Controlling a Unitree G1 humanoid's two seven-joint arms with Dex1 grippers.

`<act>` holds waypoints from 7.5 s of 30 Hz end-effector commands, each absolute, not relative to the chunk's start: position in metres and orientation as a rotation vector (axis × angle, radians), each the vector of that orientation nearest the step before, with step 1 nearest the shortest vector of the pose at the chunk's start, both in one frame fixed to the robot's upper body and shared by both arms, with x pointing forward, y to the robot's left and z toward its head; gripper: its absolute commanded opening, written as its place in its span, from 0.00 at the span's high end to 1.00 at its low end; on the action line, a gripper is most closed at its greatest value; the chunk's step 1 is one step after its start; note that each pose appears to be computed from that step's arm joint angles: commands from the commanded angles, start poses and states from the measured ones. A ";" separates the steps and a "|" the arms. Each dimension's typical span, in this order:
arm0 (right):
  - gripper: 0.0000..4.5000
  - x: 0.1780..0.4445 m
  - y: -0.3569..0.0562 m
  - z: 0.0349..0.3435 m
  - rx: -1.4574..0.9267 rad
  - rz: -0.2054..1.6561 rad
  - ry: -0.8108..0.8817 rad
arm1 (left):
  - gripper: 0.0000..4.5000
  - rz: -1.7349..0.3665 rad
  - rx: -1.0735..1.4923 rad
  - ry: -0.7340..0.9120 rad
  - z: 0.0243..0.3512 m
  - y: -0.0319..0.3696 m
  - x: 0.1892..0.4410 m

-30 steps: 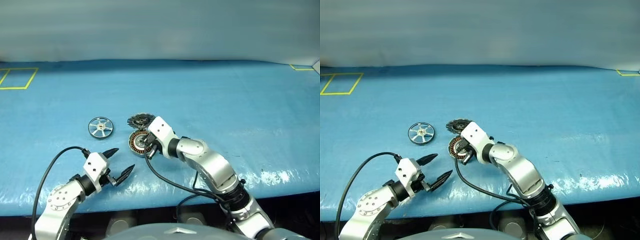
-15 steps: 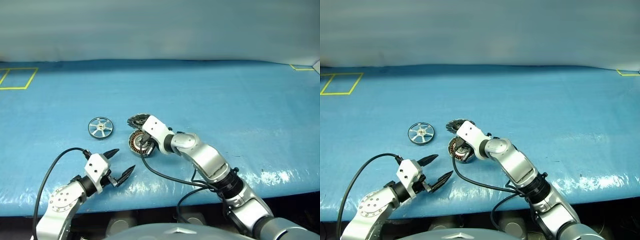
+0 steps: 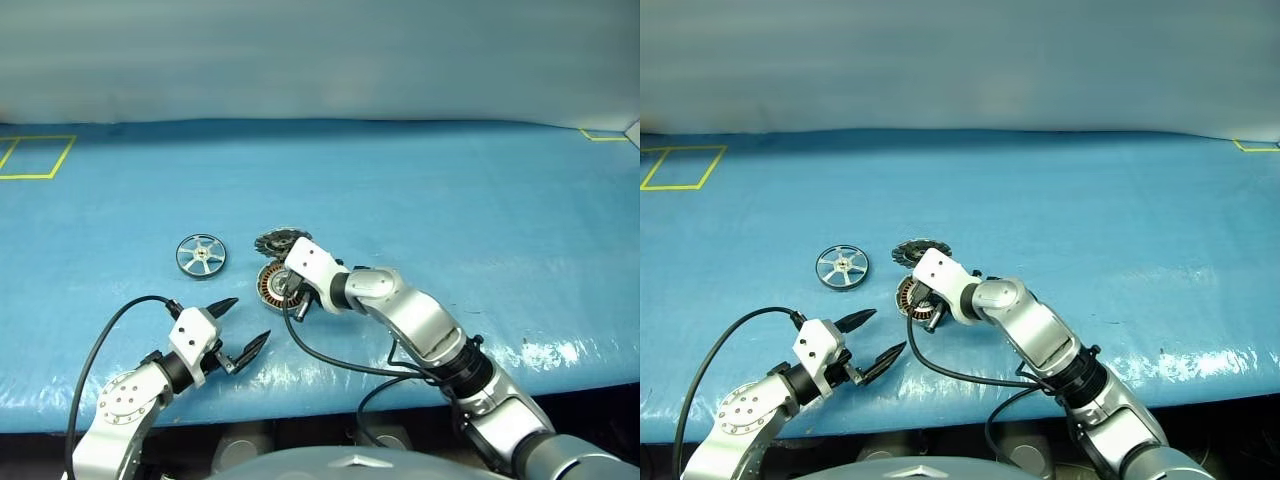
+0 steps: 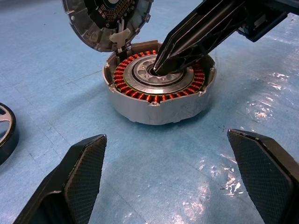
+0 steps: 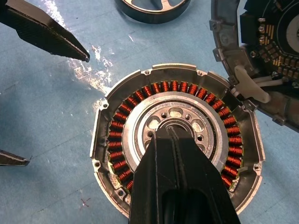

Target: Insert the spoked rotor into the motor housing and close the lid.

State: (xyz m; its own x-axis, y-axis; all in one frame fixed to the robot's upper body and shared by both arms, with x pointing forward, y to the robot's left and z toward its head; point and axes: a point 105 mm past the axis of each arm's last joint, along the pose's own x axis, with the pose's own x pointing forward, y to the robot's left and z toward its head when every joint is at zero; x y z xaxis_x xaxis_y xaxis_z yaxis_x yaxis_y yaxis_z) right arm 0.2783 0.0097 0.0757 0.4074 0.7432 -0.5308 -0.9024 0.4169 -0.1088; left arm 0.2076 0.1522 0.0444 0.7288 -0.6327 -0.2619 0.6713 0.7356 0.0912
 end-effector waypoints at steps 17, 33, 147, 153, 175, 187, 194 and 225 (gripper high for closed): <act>1.00 0.254 0.000 0.120 -0.250 1.190 0.246 | 0.00 -0.549 0.190 0.212 0.079 0.188 0.216; 1.00 0.252 -0.018 0.104 -0.226 1.090 0.302 | 0.00 -0.719 0.641 0.401 0.133 0.240 0.262; 1.00 0.260 -0.031 0.083 -0.156 0.947 0.352 | 0.61 -1.137 1.476 0.902 0.118 0.209 0.367; 1.00 0.260 -0.032 0.084 -0.154 0.944 0.349 | 0.62 -1.276 1.489 0.912 0.144 0.209 0.335; 1.00 0.257 -0.063 0.076 -0.161 0.891 0.396 | 0.62 -1.458 0.702 0.542 0.148 0.129 0.276; 1.00 0.257 -0.061 0.077 -0.139 0.860 0.377 | 0.62 -1.440 0.867 0.406 0.146 0.102 0.317; 1.00 0.256 -0.061 0.077 -0.129 0.844 0.372 | 0.62 -1.482 0.920 0.467 0.139 0.104 0.322; 1.00 0.247 -0.059 0.079 -0.079 0.849 0.126 | 0.62 -1.562 1.029 0.536 0.140 0.103 0.327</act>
State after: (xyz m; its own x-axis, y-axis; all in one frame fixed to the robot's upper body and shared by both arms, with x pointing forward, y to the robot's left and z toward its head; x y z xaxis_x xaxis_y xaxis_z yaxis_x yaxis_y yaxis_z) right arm 0.2463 -0.0569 0.0728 0.6384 0.7430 -0.2010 -0.7548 0.6555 0.0255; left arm 0.3237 0.1054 0.1283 -0.0089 -0.5449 -0.8384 0.9583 -0.2442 0.1485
